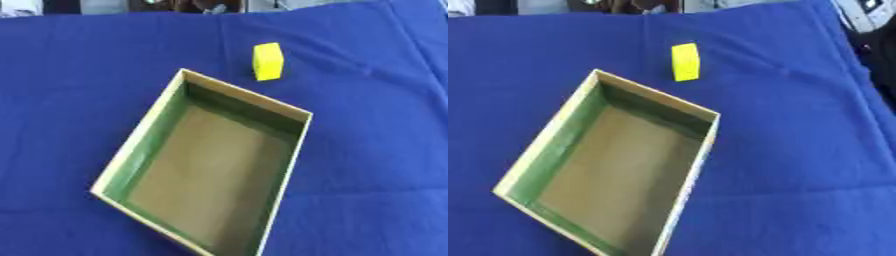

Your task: Pick up objects on the table and place them in the box.

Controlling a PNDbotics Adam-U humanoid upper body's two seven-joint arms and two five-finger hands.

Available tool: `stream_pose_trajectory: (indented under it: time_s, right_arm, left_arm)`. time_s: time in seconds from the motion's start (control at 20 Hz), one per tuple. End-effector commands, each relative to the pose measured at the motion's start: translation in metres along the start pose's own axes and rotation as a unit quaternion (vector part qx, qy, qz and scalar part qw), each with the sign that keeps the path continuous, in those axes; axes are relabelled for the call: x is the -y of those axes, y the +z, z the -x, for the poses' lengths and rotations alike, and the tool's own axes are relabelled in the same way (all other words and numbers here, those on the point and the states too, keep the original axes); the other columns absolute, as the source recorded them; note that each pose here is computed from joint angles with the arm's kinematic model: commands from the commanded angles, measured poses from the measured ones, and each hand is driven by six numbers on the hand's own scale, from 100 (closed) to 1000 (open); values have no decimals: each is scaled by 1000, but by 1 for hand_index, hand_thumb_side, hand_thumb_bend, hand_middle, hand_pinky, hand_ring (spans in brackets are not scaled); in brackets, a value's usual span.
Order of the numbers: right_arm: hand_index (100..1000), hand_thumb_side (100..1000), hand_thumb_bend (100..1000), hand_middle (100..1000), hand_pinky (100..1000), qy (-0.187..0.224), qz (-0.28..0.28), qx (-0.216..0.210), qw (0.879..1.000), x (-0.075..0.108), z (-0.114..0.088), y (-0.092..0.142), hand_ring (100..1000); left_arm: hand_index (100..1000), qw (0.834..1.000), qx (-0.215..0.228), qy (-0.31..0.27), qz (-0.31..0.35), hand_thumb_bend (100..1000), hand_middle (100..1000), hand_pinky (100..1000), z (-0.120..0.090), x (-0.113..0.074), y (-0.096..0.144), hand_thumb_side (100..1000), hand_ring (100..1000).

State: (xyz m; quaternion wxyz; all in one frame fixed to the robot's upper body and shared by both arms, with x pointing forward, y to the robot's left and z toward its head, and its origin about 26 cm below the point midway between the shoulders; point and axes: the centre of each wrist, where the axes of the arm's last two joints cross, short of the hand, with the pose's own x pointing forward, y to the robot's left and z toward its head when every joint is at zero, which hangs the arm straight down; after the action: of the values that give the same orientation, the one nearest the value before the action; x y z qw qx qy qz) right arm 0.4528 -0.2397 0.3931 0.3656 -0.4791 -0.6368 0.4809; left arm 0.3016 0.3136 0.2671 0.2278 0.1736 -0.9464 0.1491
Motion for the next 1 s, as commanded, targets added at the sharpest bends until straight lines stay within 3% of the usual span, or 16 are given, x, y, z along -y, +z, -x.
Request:
stream_pose_trajectory:
  time_s: [0.05,0.35,1.0]
  right_arm:
    - [933,998,252,826,796,49,-23,-11,998,5,13,-12,866]
    - [938,1000,298,828,798,70,-42,0,997,-10,18,-21,866]
    - [944,1000,415,824,805,55,-75,29,995,-30,12,-26,870]
  left_arm:
    - [761,1000,18,1,8,100,717,574,-8,0,-7,1000,714]
    - [761,1000,17,3,7,100,718,574,-8,1,-7,1000,714]
    - [762,1000,16,7,6,100,718,575,-8,1,-6,1000,715]
